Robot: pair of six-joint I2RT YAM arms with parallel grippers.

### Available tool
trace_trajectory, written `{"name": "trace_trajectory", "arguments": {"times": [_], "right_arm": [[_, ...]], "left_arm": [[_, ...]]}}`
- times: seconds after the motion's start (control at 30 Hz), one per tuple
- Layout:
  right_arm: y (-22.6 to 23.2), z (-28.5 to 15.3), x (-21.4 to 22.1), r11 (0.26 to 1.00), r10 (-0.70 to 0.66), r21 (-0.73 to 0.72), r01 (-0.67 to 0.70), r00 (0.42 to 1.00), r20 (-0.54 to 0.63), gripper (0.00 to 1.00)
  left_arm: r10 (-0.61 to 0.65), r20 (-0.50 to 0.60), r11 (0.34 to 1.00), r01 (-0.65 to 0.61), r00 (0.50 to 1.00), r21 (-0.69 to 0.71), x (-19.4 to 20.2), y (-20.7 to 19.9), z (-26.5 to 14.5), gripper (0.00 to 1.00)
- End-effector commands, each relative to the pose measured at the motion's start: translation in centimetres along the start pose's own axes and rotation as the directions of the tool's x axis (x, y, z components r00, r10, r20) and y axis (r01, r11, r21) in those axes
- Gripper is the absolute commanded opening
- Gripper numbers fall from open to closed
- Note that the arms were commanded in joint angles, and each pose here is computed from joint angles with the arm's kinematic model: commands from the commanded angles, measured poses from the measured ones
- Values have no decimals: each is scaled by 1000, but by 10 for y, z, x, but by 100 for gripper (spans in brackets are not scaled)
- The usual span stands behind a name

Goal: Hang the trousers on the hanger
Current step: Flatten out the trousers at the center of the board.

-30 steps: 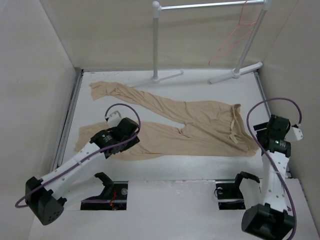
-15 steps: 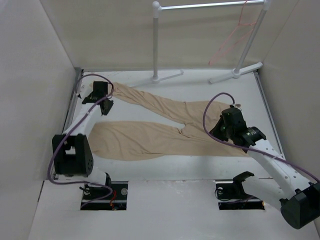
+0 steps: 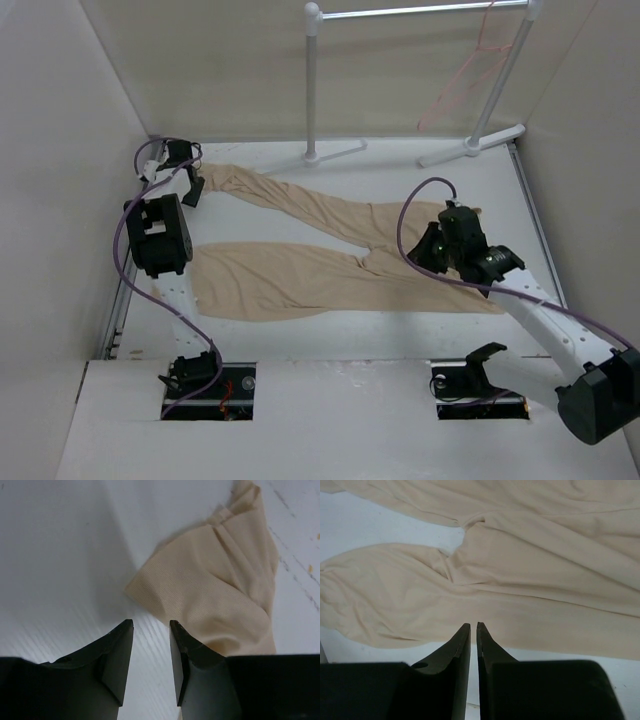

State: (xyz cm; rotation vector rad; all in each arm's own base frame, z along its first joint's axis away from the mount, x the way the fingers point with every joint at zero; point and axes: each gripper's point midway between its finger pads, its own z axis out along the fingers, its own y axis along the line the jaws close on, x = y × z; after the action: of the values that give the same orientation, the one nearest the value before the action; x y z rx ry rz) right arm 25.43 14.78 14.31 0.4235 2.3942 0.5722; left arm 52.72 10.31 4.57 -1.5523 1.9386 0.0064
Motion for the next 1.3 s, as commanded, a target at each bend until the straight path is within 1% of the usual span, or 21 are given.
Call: {"name": "trace_trajectory", "arguments": {"times": [0.0, 0.1, 0.2, 0.23, 0.33, 0.4, 0.47, 0.57, 0.63, 0.7, 0.83, 0.97, 1.1, 1.17, 1.23, 1.27], "right_arm": [[31, -12, -35, 997, -6, -72, 14, 994, 106, 16], [30, -9, -37, 998, 21, -63, -15, 995, 102, 16], [27, -8, -38, 998, 35, -54, -29, 994, 104, 17], [27, -7, -39, 998, 35, -51, -30, 994, 104, 17], [22, -9, -44, 999, 44, -34, -41, 992, 118, 17], [20, -10, -48, 999, 48, -26, -45, 990, 130, 18], [15, -7, -51, 999, 49, -12, -48, 990, 131, 19], [9, 1, -53, 998, 54, 2, -55, 991, 125, 19], [8, 4, -57, 999, 54, 3, -55, 990, 134, 20], [5, 8, -61, 998, 55, 3, -56, 988, 143, 20], [2, 12, -68, 998, 56, -4, -56, 989, 140, 20], [4, 7, -79, 998, 54, -16, -52, 983, 176, 20], [-1, -1, -91, 997, 78, -20, -76, 971, 224, 20], [-4, -3, -95, 995, 99, -25, -96, 965, 242, 21], [-5, -3, -95, 993, 114, -35, -108, 963, 244, 22], [-5, -3, -96, 993, 118, -38, -113, 962, 244, 22]], "left_arm": [[-77, 15, 997, 77, 997, -31, -16, 3, 8, 33], [-115, 5, 991, 116, 993, -66, -13, 16, 21, 33], [-125, -4, 989, 124, 992, -78, -10, 20, 32, 32], [-127, -12, 989, 126, 992, -77, -9, 19, 36, 28], [-144, -33, 988, 142, 989, -58, -11, 14, 44, 12], [-164, -25, 986, 164, 986, -10, -23, 1, 38, 4], [-178, -15, 980, 179, 984, 91, -43, -27, 14, 1], [-197, -7, 947, 192, 980, 258, -79, -74, -42, 0], [-207, 9, 916, 191, 978, 352, -103, -96, -86, 0], [-203, 17, 890, 177, 979, 421, -115, -111, -122, 0], [-198, 20, 868, 166, 980, 469, -126, -111, -169, 0], [-196, 38, 840, 147, 980, 522, -123, -102, -220, 0], [-214, 81, 765, 115, 973, 634, -127, -101, -302, 0], [-231, 111, 722, 94, 967, 685, -136, -98, -344, 0], [-236, 139, 699, 69, 962, 712, -142, -92, -372, 0], [-238, 148, 702, 64, 960, 710, -145, -87, -377, 0]]}}
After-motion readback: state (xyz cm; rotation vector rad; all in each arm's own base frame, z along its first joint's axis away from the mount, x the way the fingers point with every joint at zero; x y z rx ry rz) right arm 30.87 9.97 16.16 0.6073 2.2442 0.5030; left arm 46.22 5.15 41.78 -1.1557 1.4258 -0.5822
